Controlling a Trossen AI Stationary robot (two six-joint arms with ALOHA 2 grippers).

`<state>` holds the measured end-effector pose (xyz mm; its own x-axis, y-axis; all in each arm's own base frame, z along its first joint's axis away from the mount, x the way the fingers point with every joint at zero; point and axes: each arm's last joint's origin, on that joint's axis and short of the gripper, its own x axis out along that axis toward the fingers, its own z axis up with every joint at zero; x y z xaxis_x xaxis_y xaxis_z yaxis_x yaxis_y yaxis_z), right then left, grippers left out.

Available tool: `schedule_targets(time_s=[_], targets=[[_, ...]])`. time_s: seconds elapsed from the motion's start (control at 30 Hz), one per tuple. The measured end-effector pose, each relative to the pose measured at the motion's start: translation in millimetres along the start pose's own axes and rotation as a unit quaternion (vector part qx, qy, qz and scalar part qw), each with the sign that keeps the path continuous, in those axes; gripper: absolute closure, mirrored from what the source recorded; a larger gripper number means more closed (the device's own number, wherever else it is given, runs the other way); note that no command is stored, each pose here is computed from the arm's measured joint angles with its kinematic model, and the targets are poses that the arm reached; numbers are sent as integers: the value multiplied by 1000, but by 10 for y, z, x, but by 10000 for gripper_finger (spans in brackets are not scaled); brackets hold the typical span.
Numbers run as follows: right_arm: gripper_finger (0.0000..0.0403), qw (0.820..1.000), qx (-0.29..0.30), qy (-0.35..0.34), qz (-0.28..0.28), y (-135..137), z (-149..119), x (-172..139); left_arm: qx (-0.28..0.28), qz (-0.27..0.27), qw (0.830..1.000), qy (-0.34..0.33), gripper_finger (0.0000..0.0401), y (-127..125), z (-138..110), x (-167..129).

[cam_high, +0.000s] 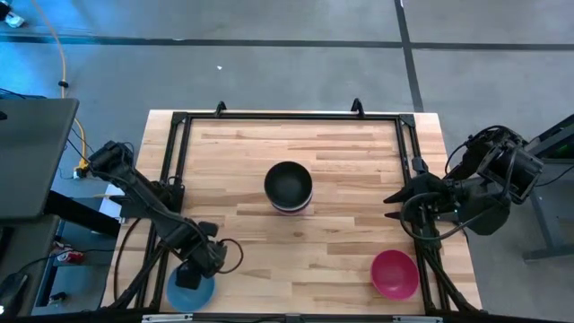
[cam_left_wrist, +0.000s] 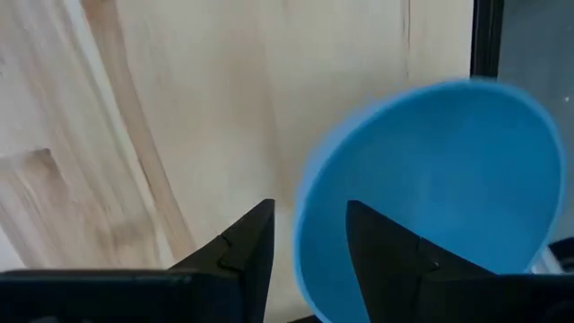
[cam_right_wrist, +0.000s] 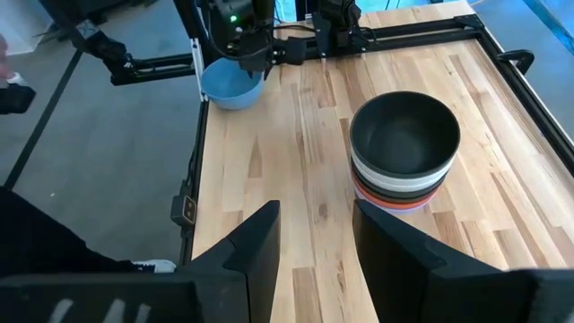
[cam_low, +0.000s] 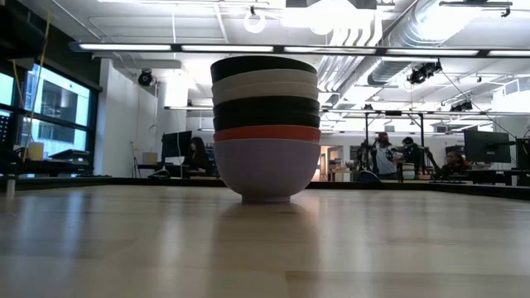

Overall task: Nest bowls inside each other
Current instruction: Stack the blue bowl on top of the black bowl

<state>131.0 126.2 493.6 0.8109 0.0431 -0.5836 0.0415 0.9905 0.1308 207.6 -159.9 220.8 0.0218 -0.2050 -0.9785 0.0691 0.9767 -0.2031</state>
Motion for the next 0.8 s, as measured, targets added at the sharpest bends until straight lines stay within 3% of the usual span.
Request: schedule_targets(time_s=[0.27,0.47,0.57,0.7,0.8], targets=[[268,1000,1,-1,2,4,4,0,4,-16,999,41,274,-8,-50,237],[268,1000,2,-5,1,5,9,0,-4,-6,999,32,281,21,-24,249],[268,1000,2,-7,-1,5,10,0,-12,-4,999,32,311,55,-7,243],[268,1000,3,-8,0,6,12,0,-14,-6,999,32,384,101,21,235],[268,1000,3,-8,-1,6,12,0,-22,-6,999,28,391,147,54,226]])
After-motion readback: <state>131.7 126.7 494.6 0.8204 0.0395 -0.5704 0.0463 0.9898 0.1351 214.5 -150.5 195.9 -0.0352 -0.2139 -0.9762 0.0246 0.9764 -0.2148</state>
